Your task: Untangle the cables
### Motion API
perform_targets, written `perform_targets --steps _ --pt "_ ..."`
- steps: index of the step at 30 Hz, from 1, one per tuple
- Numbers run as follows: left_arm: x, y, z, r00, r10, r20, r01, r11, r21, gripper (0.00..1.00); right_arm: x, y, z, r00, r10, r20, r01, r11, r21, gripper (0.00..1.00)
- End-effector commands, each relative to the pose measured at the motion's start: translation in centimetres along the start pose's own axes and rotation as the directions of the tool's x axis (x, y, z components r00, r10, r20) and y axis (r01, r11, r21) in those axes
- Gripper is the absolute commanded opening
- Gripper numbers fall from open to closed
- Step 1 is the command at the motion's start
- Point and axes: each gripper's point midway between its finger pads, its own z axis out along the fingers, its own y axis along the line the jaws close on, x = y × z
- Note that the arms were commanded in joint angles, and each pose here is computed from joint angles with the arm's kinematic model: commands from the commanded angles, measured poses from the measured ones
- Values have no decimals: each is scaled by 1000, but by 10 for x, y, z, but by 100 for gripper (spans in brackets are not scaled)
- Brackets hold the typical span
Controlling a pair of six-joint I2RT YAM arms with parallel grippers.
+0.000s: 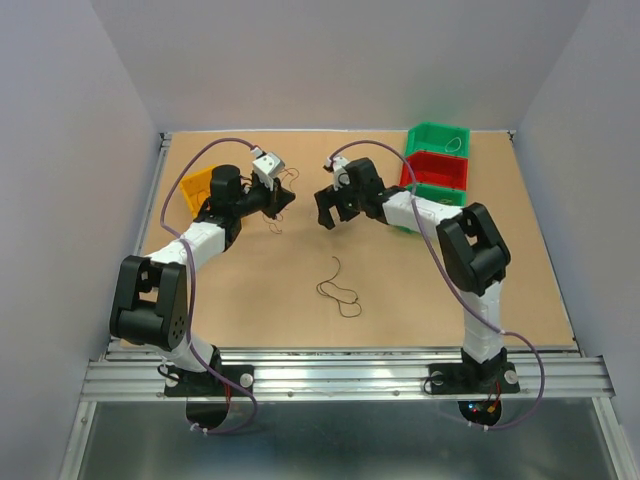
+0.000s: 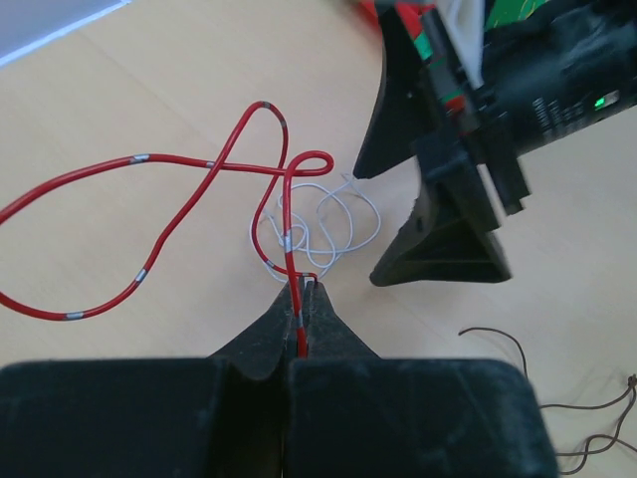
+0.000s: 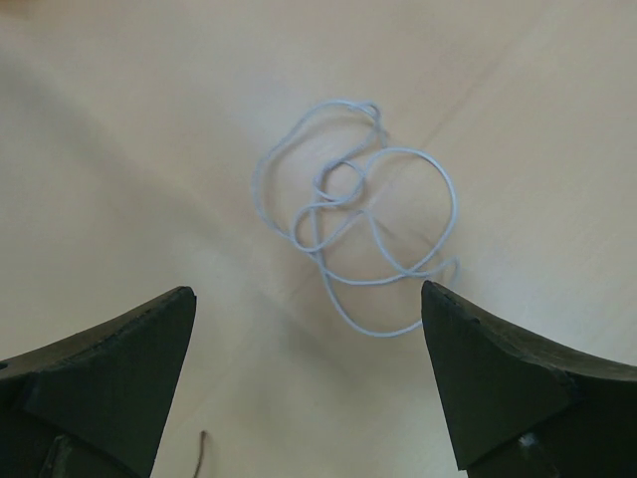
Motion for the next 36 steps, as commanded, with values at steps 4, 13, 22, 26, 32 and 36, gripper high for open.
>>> perform_targets --steps 4,13,22,26,32,36 --pt "-25 -1 -8 997 53 63 -53 999 -3 0 12 -10 34 995 -73 -74 82 989 125 100" --pt "-26 -3 -9 997 51 65 -52 999 2 0 26 -9 59 986 -111 -127 132 976 173 100" --pt "-28 -2 -10 996 57 70 -57 998 -8 0 27 -34 72 985 -103 -138 141 942 304 10" --pt "-27 -2 -10 996 55 68 -55 998 -6 0 13 -35 65 990 -95 -106 124 941 315 0" --pt "-26 -1 -10 996 56 65 -56 998 -8 0 -59 -70 11 992 22 121 -58 951 303 1" --pt "-24 -1 -8 997 55 62 -55 998 -4 0 -114 -109 -29 957 105 269 -171 957 234 1"
